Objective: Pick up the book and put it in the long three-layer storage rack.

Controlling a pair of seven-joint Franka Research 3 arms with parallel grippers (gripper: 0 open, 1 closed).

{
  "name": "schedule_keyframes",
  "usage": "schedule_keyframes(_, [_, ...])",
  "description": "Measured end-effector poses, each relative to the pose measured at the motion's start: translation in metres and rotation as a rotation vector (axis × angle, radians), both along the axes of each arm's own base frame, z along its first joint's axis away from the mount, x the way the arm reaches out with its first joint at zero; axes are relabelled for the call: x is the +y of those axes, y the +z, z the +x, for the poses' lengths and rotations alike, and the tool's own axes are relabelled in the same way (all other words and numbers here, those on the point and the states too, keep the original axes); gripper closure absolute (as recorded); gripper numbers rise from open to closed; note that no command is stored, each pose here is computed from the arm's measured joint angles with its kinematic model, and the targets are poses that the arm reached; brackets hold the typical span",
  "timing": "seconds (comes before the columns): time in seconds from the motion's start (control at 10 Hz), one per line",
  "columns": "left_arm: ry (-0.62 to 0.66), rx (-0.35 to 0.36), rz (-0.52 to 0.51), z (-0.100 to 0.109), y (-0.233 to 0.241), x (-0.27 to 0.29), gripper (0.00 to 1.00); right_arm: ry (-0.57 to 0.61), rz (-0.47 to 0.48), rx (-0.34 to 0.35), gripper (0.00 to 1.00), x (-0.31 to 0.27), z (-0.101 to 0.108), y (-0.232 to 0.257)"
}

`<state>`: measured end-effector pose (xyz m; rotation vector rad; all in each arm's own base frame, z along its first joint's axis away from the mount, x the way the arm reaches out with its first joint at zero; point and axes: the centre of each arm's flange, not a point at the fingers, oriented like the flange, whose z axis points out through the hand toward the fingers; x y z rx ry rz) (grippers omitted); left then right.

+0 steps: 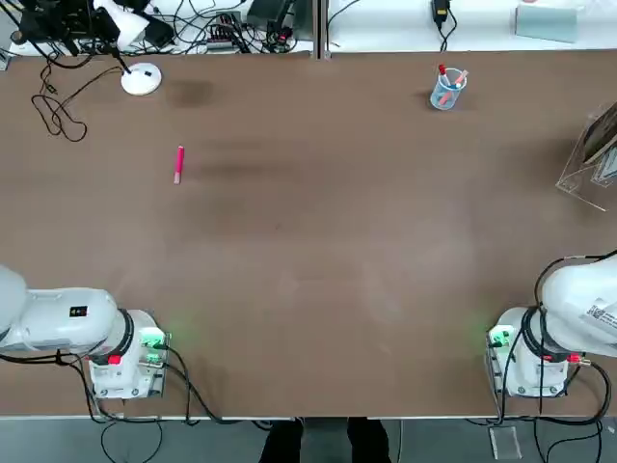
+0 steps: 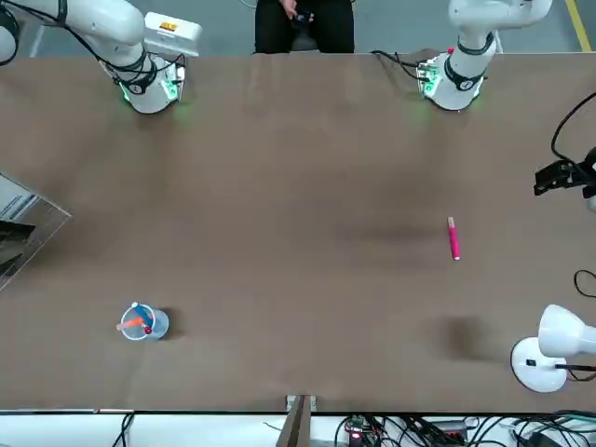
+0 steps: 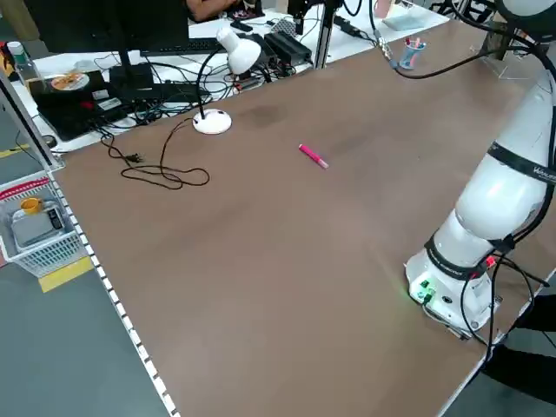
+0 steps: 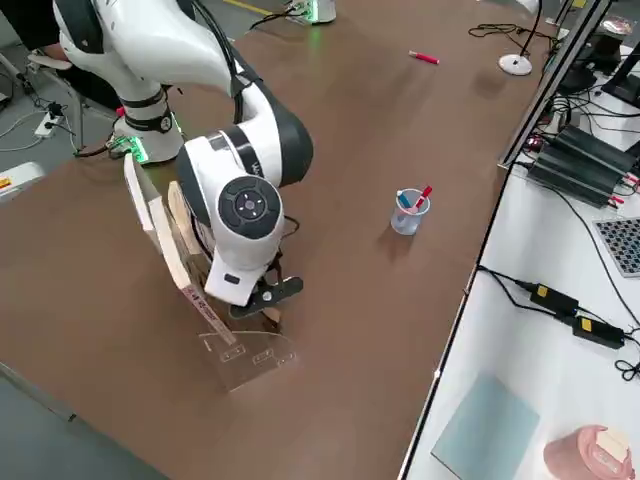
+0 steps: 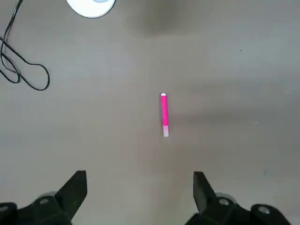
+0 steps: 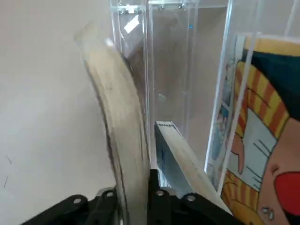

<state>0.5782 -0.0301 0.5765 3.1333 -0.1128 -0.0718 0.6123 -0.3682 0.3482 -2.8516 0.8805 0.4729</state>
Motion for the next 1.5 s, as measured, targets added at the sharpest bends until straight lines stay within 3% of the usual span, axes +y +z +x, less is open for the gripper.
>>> schedule_keyframes(0.3, [-0.003,-0.007,0.0,0.001,0.001,-0.002,0.0,0.002,-0.001,-0.002,0.71,0.002,0.002,-0.003])
schedule_keyframes(0.6, [-0.004,-0.018,0.0,0.002,0.002,-0.002,0.0,0.001,-0.001,-0.003,0.46,0.002,0.002,-0.003])
schedule_keyframes(1.0, [-0.004,-0.022,0.0,0.002,0.002,-0.002,0.0,0.012,0.003,-0.006,0.04,0.009,0.006,-0.002])
schedule_keyframes(1.1, [-0.004,-0.023,0.0,0.002,0.002,-0.002,0.0,0.012,0.006,-0.001,0.0,0.008,0.005,-0.002])
schedule_keyframes(1.5, [-0.005,-0.024,0.0,0.003,0.002,-0.002,0.0,0.017,0.022,0.023,0.0,0.012,0.003,0.009])
